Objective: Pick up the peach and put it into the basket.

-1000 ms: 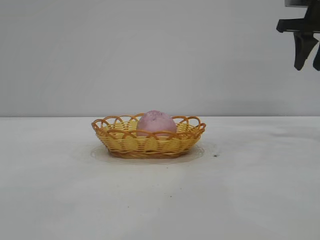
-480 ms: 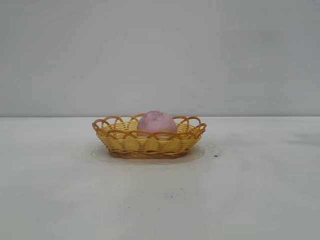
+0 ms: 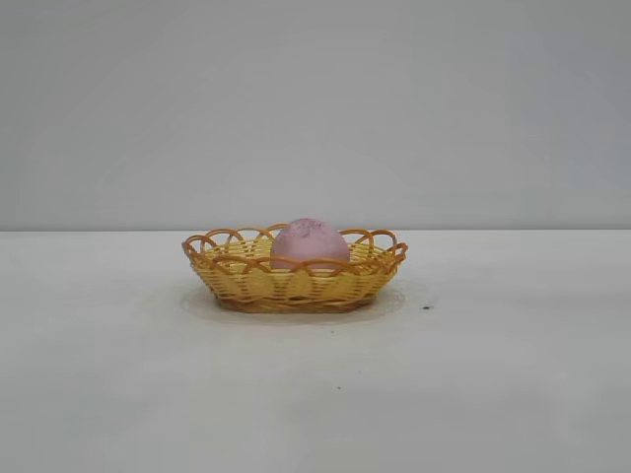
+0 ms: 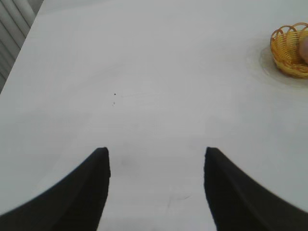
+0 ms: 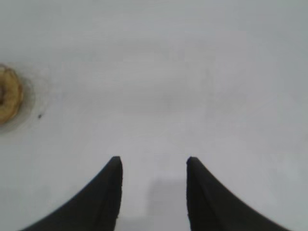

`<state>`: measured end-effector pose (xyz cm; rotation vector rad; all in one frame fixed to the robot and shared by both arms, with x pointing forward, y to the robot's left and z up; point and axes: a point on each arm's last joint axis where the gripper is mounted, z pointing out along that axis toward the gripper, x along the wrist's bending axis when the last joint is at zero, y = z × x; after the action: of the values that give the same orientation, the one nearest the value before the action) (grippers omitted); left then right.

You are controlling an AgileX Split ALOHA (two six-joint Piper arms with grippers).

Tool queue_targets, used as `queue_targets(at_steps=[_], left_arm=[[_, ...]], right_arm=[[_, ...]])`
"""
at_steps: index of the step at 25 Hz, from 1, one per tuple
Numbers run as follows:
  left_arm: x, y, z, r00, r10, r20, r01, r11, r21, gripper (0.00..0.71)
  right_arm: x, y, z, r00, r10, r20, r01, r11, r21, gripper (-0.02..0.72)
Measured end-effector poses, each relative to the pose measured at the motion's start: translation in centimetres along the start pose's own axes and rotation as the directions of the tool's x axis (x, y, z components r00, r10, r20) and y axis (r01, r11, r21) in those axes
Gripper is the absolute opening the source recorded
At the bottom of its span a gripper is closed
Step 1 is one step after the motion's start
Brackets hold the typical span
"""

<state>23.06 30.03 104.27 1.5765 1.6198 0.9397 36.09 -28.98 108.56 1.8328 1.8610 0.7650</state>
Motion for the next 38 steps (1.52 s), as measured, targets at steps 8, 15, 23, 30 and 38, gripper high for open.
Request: queue_targets(at_steps=[8, 15, 23, 30, 38], left_arm=[[0.0, 0.0, 0.0, 1.000, 0.000, 0.000, 0.000, 1.000, 0.000, 0.378], [0.0, 0.0, 0.0, 1.000, 0.000, 0.000, 0.000, 1.000, 0.000, 0.378], [0.0, 0.0, 0.0, 1.000, 0.000, 0.000, 0.000, 1.000, -0.002, 0.378], [0.0, 0.0, 0.0, 1.000, 0.000, 0.000, 0.000, 1.000, -0.002, 0.378], [0.0, 0.0, 0.0, 1.000, 0.000, 0.000, 0.000, 1.000, -0.002, 0.378]], right_arm=[[0.2, -8.6, -3.8, 1.000, -0.027, -0.010, 0.027, 0.998, -0.063, 0.266], [0.1, -11.8, -4.5, 0.996, -0.093, 0.015, 0.094, 0.968, -0.233, 0.266], [0.2, -12.9, -5.2, 0.993, -0.117, 0.027, 0.119, 0.942, -0.313, 0.266], [0.3, -12.9, -5.2, 0.994, -0.108, 0.014, 0.107, 0.943, -0.315, 0.266], [0.5, -12.9, -5.2, 0.996, -0.090, -0.025, 0.077, 0.945, -0.317, 0.266]])
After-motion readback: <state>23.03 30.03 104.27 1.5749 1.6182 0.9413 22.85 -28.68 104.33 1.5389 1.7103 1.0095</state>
